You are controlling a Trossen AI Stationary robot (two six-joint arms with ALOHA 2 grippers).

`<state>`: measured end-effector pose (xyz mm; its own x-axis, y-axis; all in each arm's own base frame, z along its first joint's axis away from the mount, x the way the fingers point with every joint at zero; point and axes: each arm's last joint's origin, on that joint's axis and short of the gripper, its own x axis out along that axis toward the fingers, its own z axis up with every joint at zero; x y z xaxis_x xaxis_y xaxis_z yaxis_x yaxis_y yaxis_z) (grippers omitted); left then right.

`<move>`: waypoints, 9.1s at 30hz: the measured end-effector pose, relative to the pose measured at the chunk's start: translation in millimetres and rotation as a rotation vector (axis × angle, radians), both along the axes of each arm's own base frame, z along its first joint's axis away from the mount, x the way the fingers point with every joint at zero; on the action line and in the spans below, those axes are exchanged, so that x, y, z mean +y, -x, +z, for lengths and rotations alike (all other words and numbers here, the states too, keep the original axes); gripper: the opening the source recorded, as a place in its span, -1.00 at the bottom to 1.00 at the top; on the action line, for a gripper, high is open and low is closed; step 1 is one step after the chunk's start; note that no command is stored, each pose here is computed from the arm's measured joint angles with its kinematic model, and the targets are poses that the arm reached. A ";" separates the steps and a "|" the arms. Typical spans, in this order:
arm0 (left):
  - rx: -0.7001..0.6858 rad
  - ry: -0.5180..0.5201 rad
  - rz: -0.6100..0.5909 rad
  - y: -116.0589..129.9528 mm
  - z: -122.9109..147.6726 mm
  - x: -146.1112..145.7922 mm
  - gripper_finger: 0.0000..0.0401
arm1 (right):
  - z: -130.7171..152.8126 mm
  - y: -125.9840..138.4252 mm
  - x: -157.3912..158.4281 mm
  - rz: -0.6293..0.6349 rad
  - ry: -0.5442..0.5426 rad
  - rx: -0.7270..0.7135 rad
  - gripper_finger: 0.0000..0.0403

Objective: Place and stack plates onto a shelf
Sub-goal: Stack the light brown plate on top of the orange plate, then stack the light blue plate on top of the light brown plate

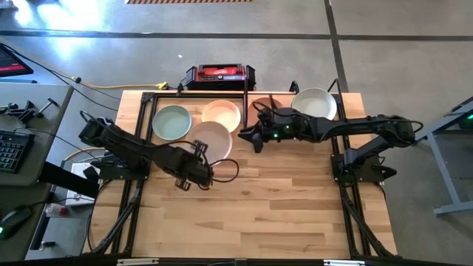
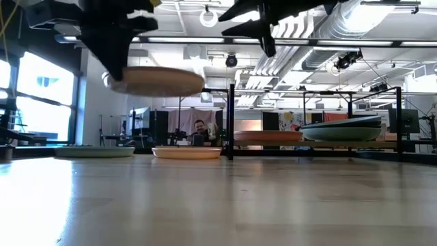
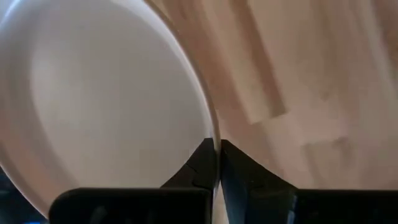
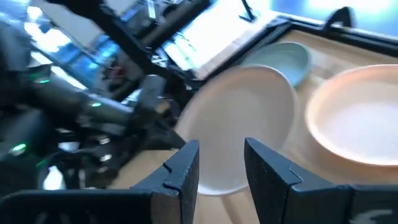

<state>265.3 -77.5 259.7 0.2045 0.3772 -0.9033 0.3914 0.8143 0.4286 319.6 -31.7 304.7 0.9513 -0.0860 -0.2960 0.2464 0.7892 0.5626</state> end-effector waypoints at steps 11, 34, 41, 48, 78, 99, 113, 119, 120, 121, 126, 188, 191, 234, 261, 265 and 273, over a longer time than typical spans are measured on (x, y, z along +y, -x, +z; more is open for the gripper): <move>0.019 -0.352 -0.283 -0.8 20.8 -8.6 -0.99 | 24.2 6.6 -1.2 -0.171 -0.079 0.192 -0.45; -0.001 -0.491 -0.348 -6.9 24.2 -8.3 -0.98 | 22.6 4.1 13.2 -0.227 -0.064 0.187 -0.45; -0.035 -0.500 -0.340 -9.9 25.2 -9.1 -0.98 | 22.6 4.3 11.7 -0.271 -0.071 0.180 -0.50; -0.061 -0.489 -0.331 -11.8 25.6 -10.0 -0.98 | 22.7 4.4 11.4 -0.297 -0.103 0.171 -0.88; -0.182 -0.298 -0.153 -15.1 23.9 -8.8 -0.47 | 20.0 5.2 11.5 -0.320 -0.160 0.184 -0.99; -0.507 -0.175 0.149 9.2 72.0 -6.6 -0.32 | 45.0 36.7 -24.4 -0.441 -0.146 0.127 -0.99; -0.712 -0.037 0.340 39.9 102.5 6.5 -0.34 | 66.7 94.6 -70.4 -0.581 -0.093 0.155 -1.00; -0.742 -0.002 0.390 43.6 104.9 8.0 -0.35 | 59.1 117.0 -99.3 -0.615 -0.117 0.261 -1.00; -0.743 -0.001 0.392 43.8 105.0 8.0 -0.35 | 57.1 121.0 -104.1 -0.622 -0.127 0.283 -1.00; -0.742 0.001 0.392 43.7 104.9 8.0 -0.35 | 55.1 124.7 -108.6 -0.632 -0.133 0.297 -1.00; -0.742 0.003 0.393 43.6 104.8 8.0 -0.35 | 44.8 141.6 -126.7 -0.659 -0.198 0.348 -1.00; -0.775 0.035 0.458 43.1 104.7 9.0 -0.35 | -58.7 96.1 -187.4 -0.656 -0.397 0.731 -0.58; -0.775 0.034 0.461 42.9 104.7 9.7 -0.35 | -57.5 95.6 -186.1 -0.596 -0.445 0.702 -0.58; -0.345 0.100 1.115 65.8 -46.2 165.4 -0.35 | -26.5 33.5 -43.6 -0.050 -0.334 0.655 -0.58; -0.304 0.205 1.255 87.8 -92.0 174.0 -0.35 | -26.9 33.7 -43.6 -0.051 -0.337 0.659 -0.58; -0.261 0.216 1.243 83.3 -100.9 175.6 -0.35 | -26.8 33.7 -43.6 -0.053 -0.340 0.659 -0.58; -0.132 0.185 1.266 77.7 -125.5 178.6 -0.35 | -26.8 33.7 -43.6 -0.063 -0.354 0.658 -0.58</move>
<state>187.6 101.1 134.2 -0.1107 0.2452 -0.9631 -0.7311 0.6364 0.2460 285.9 -75.3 277.9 0.5647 0.0715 -0.8222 0.6584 0.5616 0.5010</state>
